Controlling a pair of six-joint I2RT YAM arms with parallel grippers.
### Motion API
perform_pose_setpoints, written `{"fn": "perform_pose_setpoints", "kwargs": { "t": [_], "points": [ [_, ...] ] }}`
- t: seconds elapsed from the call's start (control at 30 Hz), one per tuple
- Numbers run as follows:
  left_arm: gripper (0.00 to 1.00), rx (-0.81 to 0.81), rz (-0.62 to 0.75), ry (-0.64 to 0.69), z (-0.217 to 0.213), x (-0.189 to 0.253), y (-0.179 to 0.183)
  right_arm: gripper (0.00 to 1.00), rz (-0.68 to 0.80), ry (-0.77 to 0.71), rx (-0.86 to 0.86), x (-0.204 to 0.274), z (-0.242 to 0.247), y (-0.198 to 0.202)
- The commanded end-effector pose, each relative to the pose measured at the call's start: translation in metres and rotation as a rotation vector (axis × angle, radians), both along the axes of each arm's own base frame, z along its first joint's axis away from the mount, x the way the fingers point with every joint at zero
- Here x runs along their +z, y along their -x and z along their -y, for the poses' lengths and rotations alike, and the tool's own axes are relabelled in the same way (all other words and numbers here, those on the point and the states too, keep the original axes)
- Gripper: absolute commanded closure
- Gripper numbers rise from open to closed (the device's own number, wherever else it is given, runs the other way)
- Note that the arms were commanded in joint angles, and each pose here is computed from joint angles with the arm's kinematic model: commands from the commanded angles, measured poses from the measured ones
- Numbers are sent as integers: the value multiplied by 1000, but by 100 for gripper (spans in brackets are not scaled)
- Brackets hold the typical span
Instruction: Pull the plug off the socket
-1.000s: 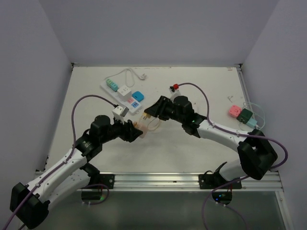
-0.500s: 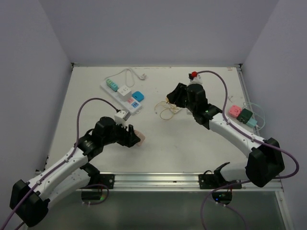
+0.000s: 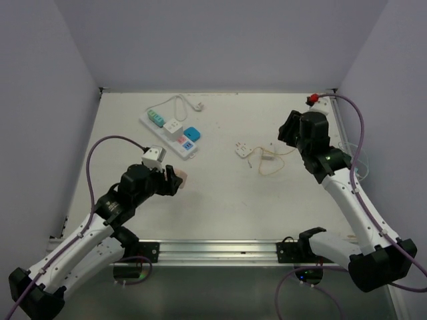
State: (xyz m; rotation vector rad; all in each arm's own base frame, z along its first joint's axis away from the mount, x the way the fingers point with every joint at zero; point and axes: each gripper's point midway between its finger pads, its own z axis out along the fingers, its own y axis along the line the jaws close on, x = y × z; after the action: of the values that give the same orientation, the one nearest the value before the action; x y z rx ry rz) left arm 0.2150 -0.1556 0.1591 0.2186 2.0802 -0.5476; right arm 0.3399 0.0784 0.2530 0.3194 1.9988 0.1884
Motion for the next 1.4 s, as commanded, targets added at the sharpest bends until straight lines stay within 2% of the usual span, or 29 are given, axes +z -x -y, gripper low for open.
{"fn": "perform_pose_setpoints", "kwargs": {
  "t": [0.0,0.2,0.4,0.57,0.83,1.0,1.13,1.3,1.37],
  "points": [
    [100,94,91,7,-13,26,-13,100,61,47,-27,36,20,3],
    [100,152,109,-12,-24,23,-17,100,144,26,15,80,18,3],
    [100,169,111,-27,-27,23,-20,100,126,86,-72,75,38,-10],
    [100,172,111,-36,-28,22,-20,100,51,101,-102,30,44,-27],
    [100,181,109,-42,-30,21,-21,100,-210,113,-148,-73,67,-54],
    [100,181,107,-49,-31,21,-22,100,-324,126,-214,-110,90,-58],
    [100,179,106,-45,-30,21,-22,100,-381,97,-152,-130,83,-67],
    [100,176,100,-49,-31,19,-24,100,-551,86,-36,-167,67,-72],
    [100,181,100,-48,-32,19,-25,94,-590,79,-12,-174,63,-73]
  ]
}}
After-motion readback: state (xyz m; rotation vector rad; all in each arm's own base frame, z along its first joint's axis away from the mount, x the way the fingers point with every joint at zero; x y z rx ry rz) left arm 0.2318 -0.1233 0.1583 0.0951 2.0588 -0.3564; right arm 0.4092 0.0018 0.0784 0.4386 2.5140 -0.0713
